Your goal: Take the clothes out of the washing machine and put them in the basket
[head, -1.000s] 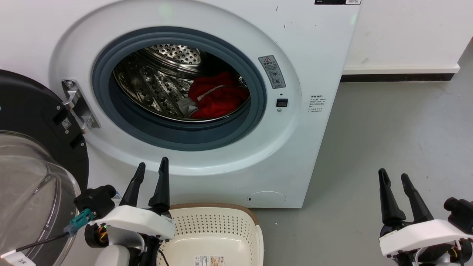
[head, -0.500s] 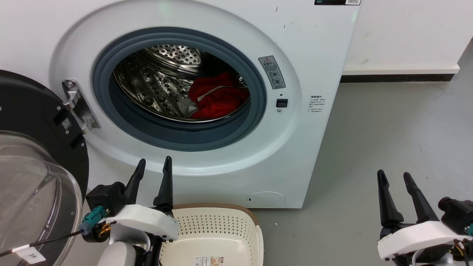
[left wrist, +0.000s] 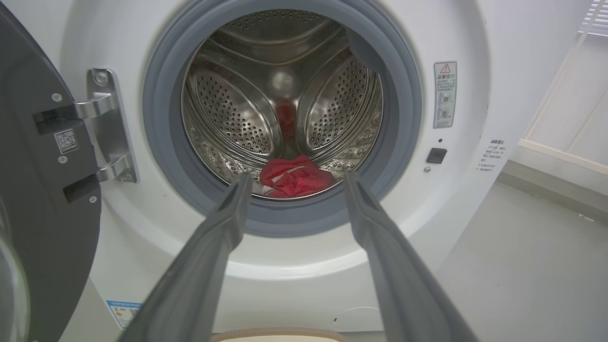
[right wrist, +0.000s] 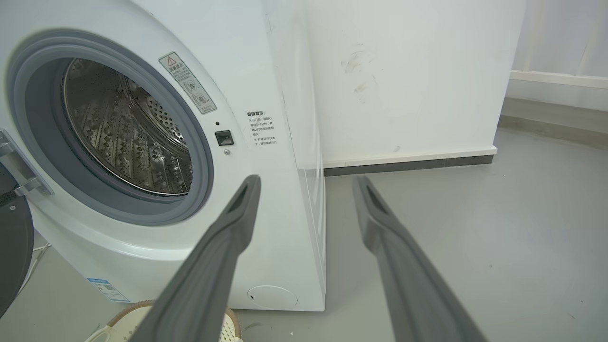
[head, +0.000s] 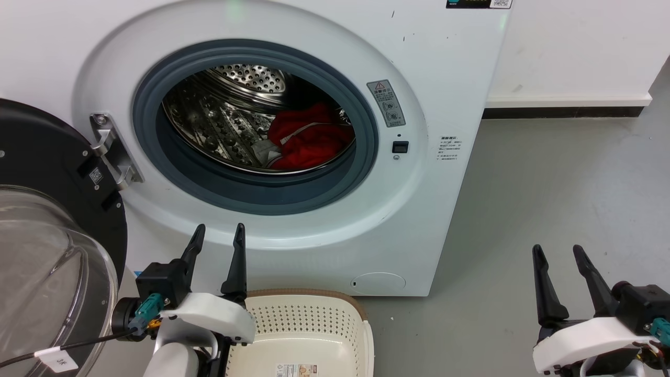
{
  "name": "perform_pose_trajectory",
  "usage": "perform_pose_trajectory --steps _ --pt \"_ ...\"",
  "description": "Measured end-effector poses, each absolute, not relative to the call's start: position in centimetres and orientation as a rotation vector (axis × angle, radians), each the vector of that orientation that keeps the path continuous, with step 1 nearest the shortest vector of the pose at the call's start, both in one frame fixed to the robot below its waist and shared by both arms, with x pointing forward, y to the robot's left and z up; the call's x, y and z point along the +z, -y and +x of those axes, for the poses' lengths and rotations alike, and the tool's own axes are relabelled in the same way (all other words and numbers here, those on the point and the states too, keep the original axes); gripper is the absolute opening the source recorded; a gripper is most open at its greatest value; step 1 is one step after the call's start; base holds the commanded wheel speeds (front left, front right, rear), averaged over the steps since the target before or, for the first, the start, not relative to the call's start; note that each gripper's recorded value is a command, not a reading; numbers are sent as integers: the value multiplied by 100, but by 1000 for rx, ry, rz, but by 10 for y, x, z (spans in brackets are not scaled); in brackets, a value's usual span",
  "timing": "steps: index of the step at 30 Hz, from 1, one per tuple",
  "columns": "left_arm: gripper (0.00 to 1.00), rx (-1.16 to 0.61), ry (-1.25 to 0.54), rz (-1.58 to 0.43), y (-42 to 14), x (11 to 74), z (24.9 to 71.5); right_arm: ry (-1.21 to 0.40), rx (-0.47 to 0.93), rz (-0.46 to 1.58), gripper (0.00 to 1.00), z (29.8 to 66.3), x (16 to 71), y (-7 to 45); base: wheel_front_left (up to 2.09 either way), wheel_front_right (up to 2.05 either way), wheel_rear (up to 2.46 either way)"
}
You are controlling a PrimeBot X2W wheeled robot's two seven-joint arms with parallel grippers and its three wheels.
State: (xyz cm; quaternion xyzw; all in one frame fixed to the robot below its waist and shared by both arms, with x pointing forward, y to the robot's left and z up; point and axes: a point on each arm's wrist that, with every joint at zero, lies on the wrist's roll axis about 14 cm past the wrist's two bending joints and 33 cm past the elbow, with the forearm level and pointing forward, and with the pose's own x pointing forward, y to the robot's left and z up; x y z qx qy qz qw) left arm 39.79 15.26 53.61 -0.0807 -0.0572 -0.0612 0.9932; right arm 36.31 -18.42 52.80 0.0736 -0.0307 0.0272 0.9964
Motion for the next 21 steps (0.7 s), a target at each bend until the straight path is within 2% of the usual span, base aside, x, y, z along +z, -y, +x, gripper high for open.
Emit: perform_pose_trajectory --steps 21 --pt "100 -110 105 -30 -157 525 395 51 66 -13 100 361 525 182 0 0 0"
